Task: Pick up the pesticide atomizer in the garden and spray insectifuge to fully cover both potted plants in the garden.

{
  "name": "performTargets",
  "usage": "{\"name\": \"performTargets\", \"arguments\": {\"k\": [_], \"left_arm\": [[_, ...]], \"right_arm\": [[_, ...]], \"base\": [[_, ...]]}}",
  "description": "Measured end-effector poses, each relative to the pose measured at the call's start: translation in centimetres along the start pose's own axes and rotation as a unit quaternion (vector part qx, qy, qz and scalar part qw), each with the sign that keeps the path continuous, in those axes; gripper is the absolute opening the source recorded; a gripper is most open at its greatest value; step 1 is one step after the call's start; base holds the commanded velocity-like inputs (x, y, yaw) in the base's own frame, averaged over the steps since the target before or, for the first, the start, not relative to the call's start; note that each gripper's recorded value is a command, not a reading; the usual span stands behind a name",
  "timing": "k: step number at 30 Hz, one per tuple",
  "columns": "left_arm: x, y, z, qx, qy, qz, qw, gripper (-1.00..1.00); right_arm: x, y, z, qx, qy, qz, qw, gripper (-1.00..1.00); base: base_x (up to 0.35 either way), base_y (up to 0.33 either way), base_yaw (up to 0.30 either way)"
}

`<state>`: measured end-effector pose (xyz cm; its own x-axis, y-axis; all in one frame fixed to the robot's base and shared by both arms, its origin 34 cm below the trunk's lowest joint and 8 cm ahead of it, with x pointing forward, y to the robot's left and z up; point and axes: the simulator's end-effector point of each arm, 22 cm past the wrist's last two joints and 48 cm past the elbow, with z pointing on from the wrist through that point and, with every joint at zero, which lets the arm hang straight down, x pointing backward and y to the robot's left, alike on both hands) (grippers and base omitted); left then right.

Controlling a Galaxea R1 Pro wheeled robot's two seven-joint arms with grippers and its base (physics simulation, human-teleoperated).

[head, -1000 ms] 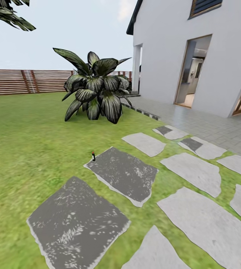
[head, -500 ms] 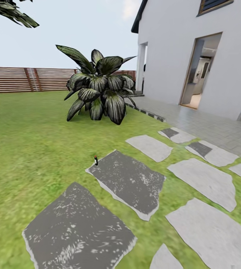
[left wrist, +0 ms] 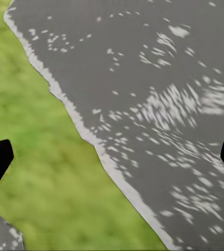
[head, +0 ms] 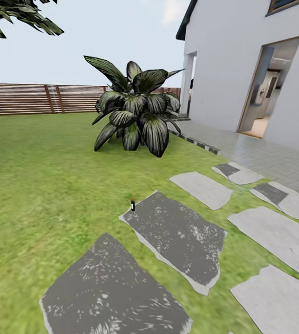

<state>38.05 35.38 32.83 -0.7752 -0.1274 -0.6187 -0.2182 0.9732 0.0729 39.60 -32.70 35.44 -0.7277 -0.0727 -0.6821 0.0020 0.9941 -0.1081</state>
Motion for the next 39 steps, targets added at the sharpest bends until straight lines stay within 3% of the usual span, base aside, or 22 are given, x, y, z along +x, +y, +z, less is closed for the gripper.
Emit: {"name": "performTargets", "arguments": {"k": [39], "left_arm": [[0.03, 0.0, -0.01, 0.0, 0.0, 0.0, 1.0, 1.0]], "right_arm": [[0.1, -0.08, -0.02, 0.001, 0.001, -0.001, 1.0, 1.0]], "base": [[0.29, 0.203, 0.0]]}}
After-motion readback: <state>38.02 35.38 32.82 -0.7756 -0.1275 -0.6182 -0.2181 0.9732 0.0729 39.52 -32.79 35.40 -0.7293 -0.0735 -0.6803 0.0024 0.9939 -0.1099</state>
